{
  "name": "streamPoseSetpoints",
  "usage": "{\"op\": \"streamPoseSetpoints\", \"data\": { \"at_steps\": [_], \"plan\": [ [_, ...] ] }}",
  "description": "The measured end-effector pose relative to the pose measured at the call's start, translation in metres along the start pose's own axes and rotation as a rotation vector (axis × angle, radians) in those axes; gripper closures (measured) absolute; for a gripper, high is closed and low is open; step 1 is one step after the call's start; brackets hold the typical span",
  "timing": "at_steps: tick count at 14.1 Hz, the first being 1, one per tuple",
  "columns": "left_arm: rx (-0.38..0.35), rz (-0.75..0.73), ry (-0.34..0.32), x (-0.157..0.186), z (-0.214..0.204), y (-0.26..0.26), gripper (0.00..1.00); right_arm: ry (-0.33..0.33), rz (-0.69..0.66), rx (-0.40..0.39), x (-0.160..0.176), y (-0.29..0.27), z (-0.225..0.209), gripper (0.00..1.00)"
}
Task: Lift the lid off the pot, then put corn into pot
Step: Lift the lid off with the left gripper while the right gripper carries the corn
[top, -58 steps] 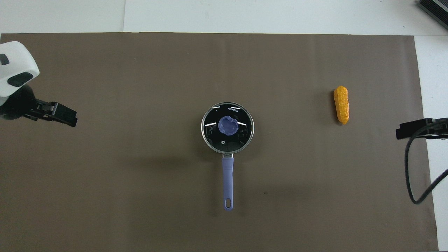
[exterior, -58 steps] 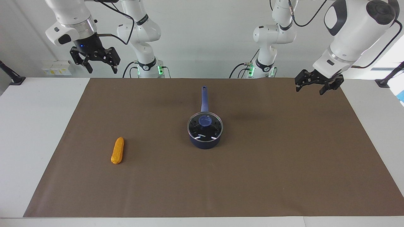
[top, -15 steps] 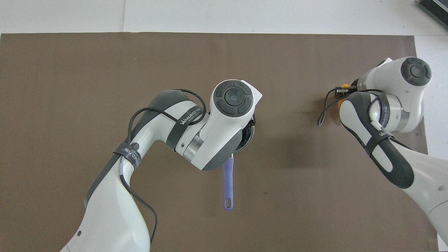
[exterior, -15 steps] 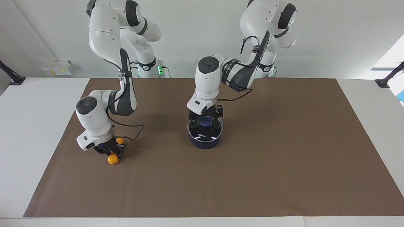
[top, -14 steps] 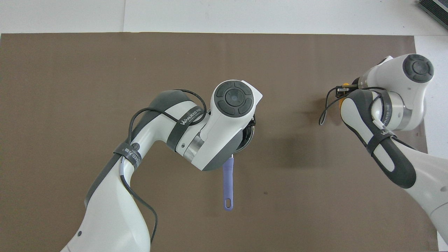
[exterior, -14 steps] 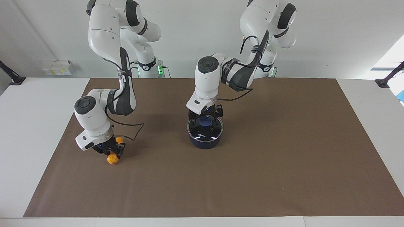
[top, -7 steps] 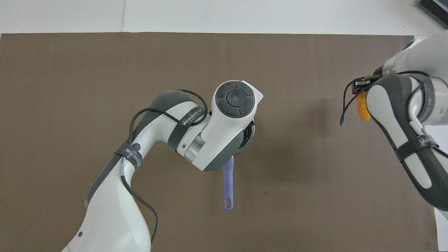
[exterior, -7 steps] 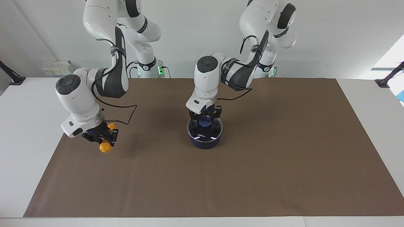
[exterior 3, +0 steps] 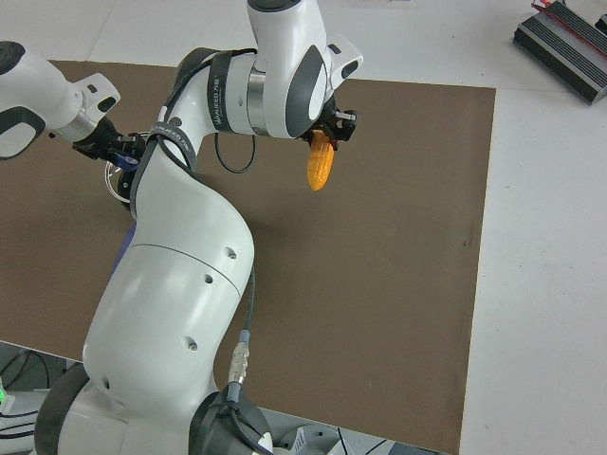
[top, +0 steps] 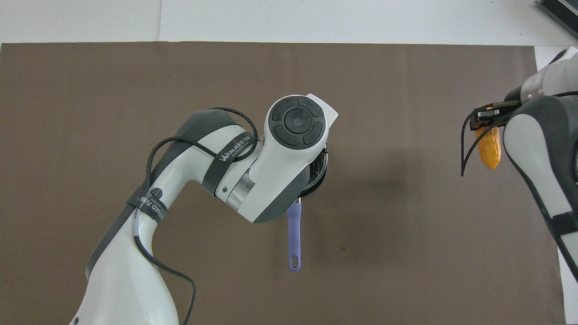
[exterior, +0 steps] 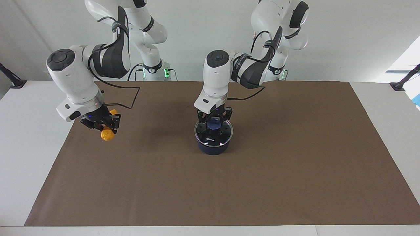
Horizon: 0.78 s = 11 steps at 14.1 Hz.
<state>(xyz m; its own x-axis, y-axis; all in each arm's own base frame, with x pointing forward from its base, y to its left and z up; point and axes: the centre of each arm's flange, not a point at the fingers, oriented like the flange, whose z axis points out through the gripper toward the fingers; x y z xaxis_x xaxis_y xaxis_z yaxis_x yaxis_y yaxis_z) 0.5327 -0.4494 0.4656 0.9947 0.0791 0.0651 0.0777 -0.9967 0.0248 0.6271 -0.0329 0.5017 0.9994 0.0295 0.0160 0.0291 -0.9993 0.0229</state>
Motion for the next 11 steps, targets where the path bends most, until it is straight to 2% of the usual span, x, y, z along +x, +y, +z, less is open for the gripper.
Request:
{"op": "streamPoseSetpoints", "data": {
  "at_steps": [4, 8, 11],
  "plan": [
    [0.028, -0.053, -0.001, 0.034, -0.036, -0.064, 0.34, -0.01, -0.019, 0.004, -0.015, -0.012, -0.028, 0.59],
    [0.053, -0.076, -0.024, 0.073, -0.032, -0.14, 0.34, -0.01, -0.083, 0.005, -0.015, -0.055, -0.029, 0.59],
    [0.075, -0.049, -0.059, 0.087, -0.02, -0.191, 0.34, -0.012, -0.144, 0.006, -0.017, -0.105, -0.028, 0.59]
  ]
}}
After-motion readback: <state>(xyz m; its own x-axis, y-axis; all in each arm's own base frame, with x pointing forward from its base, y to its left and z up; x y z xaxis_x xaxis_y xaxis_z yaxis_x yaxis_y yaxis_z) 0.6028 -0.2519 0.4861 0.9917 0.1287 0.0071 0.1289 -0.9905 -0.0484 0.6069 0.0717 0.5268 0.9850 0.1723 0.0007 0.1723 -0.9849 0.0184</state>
